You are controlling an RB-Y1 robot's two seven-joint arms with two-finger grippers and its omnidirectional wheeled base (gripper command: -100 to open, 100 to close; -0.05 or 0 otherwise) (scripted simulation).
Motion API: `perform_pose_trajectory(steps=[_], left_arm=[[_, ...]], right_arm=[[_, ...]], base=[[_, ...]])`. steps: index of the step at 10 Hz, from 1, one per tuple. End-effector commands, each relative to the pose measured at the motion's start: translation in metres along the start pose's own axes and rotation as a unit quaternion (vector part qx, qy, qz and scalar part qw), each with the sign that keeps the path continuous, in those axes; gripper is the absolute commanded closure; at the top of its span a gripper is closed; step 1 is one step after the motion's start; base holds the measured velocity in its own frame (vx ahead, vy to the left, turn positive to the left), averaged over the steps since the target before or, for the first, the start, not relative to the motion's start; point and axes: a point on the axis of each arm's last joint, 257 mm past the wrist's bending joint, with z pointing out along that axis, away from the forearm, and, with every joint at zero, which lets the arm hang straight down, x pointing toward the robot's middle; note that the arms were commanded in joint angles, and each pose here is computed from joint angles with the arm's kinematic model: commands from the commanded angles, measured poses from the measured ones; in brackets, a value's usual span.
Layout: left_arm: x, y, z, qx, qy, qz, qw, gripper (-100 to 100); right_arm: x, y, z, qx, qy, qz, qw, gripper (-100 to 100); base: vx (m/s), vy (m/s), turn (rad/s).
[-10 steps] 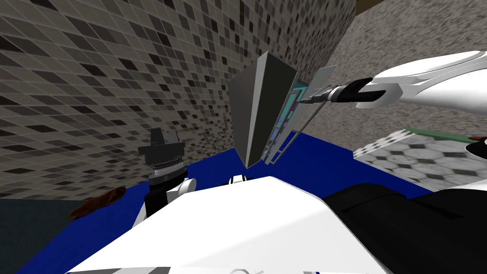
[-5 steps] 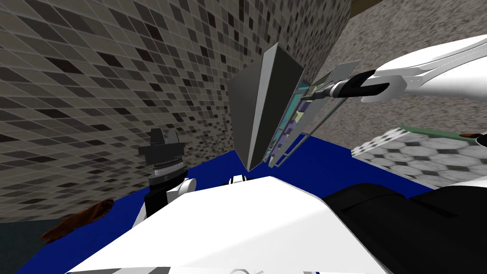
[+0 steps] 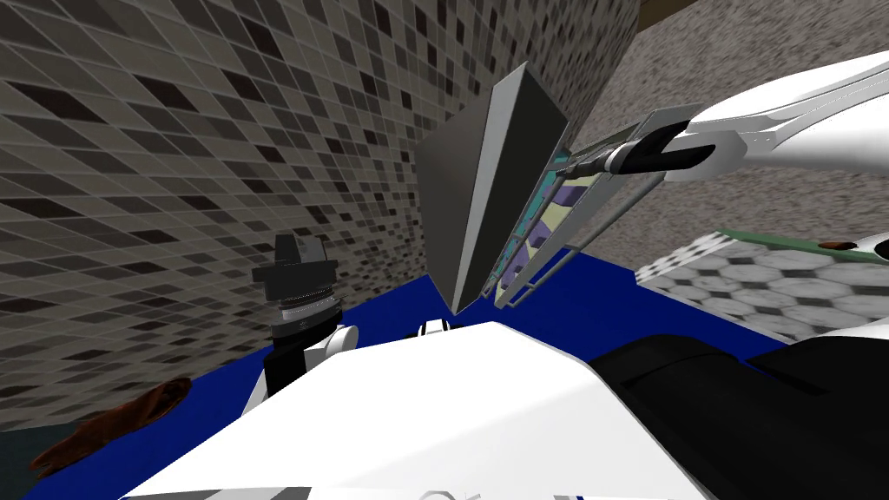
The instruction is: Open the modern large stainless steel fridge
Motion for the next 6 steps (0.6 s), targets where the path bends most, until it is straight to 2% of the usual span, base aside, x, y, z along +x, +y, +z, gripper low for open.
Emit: perform_pose_trajectory(steps=[1, 3, 6], left_arm=[[0.000, 0.000, 0.000, 0.000, 0.000, 0.000, 1.0000, 0], [0.000, 0.000, 0.000, 0.000, 0.000, 0.000, 1.0000, 0], [0.000, 0.000, 0.000, 0.000, 0.000, 0.000, 1.0000, 0]], right_arm=[[0.020, -0.018, -0.003, 0.023, 0.026, 0.003, 0.9994, 100], [0.024, -0.024, -0.004, 0.031, 0.033, 0.004, 0.9990, 100], [0.041, -0.048, -0.010, 0.062, 0.060, 0.004, 0.9963, 100]], base=[[-0.027, 0.242, -0.223], [-0.025, 0.144, -0.107], [-0.010, 0.246, -0.243]])
